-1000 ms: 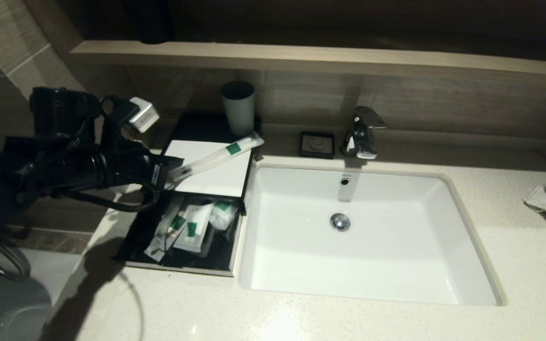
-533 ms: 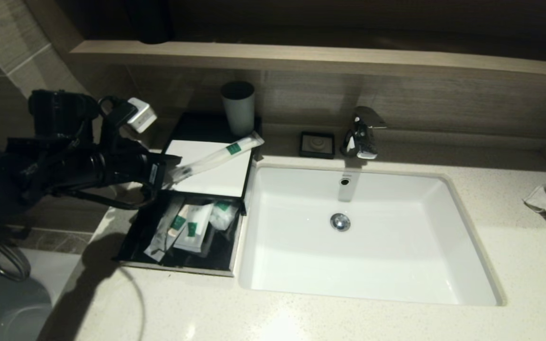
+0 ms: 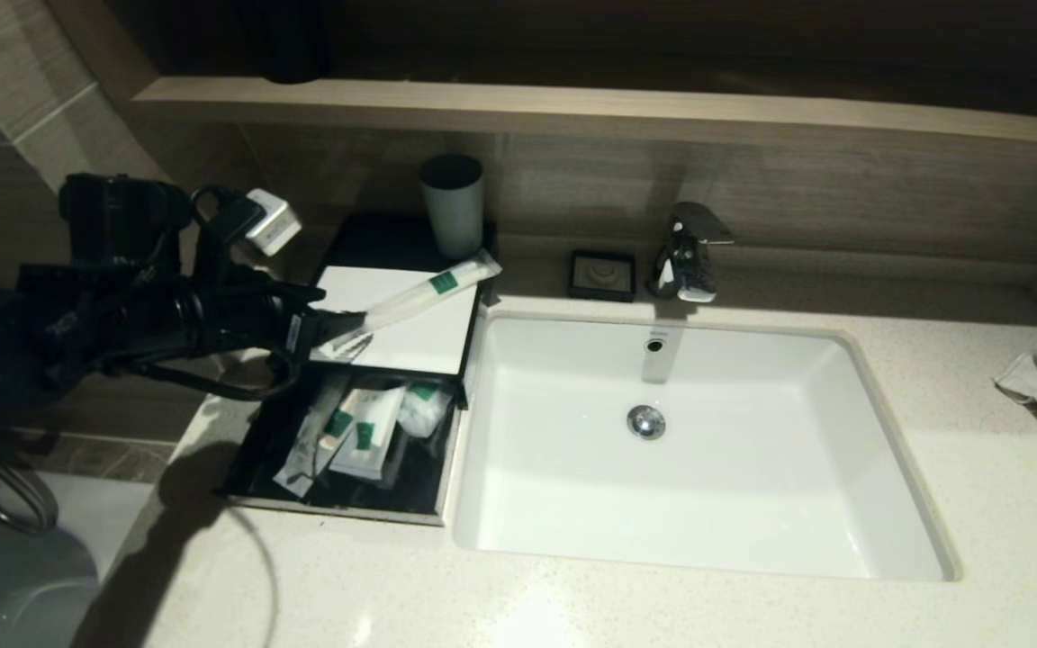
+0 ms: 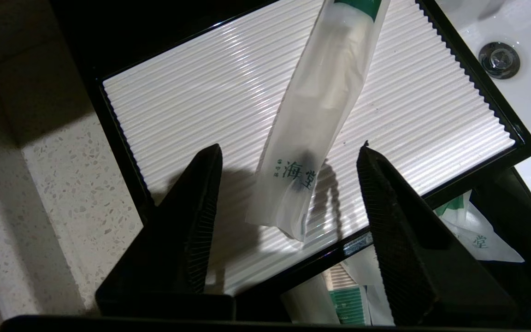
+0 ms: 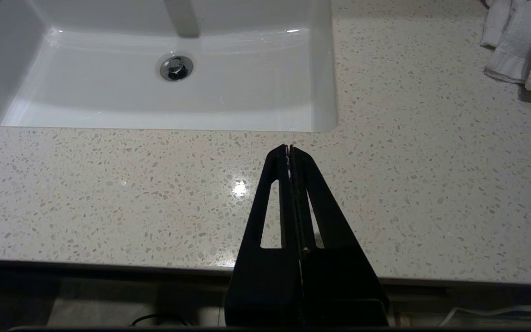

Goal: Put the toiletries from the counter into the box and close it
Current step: Pick up the bathroom toiletry

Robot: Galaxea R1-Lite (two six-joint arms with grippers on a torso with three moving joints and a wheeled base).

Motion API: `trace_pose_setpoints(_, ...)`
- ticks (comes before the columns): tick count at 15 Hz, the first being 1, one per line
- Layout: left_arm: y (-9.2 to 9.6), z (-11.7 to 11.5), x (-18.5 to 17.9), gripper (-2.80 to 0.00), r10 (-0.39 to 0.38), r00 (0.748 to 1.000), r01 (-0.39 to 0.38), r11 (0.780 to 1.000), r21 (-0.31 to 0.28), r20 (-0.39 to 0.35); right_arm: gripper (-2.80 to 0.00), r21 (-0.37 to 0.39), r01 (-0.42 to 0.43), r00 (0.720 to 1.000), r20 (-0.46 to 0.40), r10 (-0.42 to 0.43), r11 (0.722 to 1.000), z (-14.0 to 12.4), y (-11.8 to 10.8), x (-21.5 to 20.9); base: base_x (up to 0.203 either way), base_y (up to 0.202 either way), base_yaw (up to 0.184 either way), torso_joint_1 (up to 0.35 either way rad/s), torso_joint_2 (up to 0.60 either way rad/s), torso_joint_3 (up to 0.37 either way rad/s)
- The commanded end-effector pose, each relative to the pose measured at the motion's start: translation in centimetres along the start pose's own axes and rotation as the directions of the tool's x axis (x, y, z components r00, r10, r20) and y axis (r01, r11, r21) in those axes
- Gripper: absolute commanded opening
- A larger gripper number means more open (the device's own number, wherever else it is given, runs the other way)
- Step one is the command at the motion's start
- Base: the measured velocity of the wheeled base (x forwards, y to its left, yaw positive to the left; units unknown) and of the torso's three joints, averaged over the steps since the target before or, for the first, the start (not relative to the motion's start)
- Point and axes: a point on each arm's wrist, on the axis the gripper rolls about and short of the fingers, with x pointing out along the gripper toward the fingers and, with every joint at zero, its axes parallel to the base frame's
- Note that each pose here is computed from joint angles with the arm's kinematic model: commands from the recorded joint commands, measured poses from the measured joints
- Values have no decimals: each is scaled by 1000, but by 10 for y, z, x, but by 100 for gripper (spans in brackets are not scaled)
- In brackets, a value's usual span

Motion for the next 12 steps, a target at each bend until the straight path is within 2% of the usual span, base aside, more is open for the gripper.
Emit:
trace_pose_setpoints(1, -2, 0, 2, 0, -9, 1000, 9, 1000, 3, 0, -280, 0, 0, 1000, 0, 0, 1000, 0, 0, 0, 0, 0, 0, 0, 0, 0)
trace_pose_setpoints(3, -7, -1, 4, 0, -24, 1000, 24, 1000, 10, -3, -280, 0, 0, 1000, 0, 0, 1000, 0, 0, 0, 0, 0, 0, 0, 0, 0)
trace_pose_setpoints(6, -6, -6, 9, 0, -35, 999, 36, 998, 57, -19, -280, 0, 0, 1000, 0, 0, 1000, 0, 0, 0, 0, 0, 0, 0, 0, 0)
trace_pose_setpoints(12, -7, -7, 10, 0, -39, 999, 40, 998, 57, -23, -280, 0, 0, 1000, 0, 0, 1000, 0, 0, 0, 0, 0, 0, 0, 0, 0)
